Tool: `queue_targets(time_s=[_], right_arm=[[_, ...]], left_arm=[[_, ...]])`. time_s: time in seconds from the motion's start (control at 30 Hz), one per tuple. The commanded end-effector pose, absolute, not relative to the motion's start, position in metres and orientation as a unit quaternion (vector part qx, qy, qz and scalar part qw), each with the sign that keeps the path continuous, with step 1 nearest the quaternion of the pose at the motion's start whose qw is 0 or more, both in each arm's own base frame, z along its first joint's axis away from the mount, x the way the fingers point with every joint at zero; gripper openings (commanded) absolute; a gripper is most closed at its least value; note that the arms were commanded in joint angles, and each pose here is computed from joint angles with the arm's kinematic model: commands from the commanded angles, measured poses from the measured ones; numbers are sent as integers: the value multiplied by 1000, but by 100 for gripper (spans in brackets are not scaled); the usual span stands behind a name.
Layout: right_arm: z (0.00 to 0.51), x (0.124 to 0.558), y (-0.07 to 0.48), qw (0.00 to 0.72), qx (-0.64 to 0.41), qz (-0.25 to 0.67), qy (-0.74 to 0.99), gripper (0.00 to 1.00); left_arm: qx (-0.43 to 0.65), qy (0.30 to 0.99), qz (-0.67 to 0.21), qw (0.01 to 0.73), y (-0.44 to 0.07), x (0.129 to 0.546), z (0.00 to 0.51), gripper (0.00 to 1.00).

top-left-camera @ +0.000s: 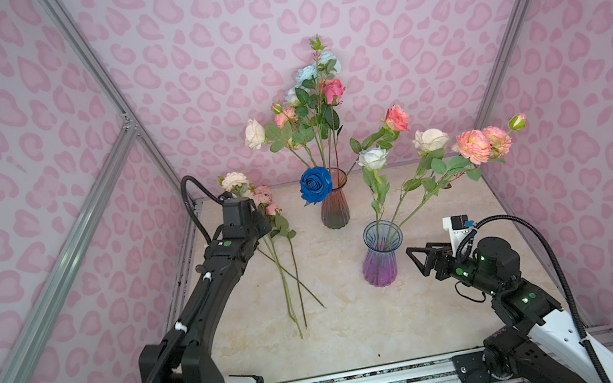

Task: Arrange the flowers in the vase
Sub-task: 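Lift the cream rose upward out of the bunch with the left gripper, then carry the cream rose to the blue-purple vase and lower its stem in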

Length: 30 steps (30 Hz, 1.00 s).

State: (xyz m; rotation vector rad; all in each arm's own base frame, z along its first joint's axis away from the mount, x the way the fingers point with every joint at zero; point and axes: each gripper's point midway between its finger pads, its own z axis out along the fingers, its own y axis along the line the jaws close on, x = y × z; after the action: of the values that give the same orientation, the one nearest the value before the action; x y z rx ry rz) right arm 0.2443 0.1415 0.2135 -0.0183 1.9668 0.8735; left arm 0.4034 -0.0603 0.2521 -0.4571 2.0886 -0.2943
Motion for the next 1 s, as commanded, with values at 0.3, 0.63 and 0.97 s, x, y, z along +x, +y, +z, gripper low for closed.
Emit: queue_targets(time_s=[0.3, 0.63, 0.97], right_arm=[[219, 237, 146, 463, -20, 367, 806, 91], [228, 239, 146, 471, -23, 364, 803, 91], [231, 241, 146, 474, -22, 364, 802, 90]], left_arm=[[9, 671, -284, 685, -132, 274, 426, 3], [81, 599, -376, 702, -176, 228, 475, 3], [206, 503, -425, 724, -258, 181, 544, 3]])
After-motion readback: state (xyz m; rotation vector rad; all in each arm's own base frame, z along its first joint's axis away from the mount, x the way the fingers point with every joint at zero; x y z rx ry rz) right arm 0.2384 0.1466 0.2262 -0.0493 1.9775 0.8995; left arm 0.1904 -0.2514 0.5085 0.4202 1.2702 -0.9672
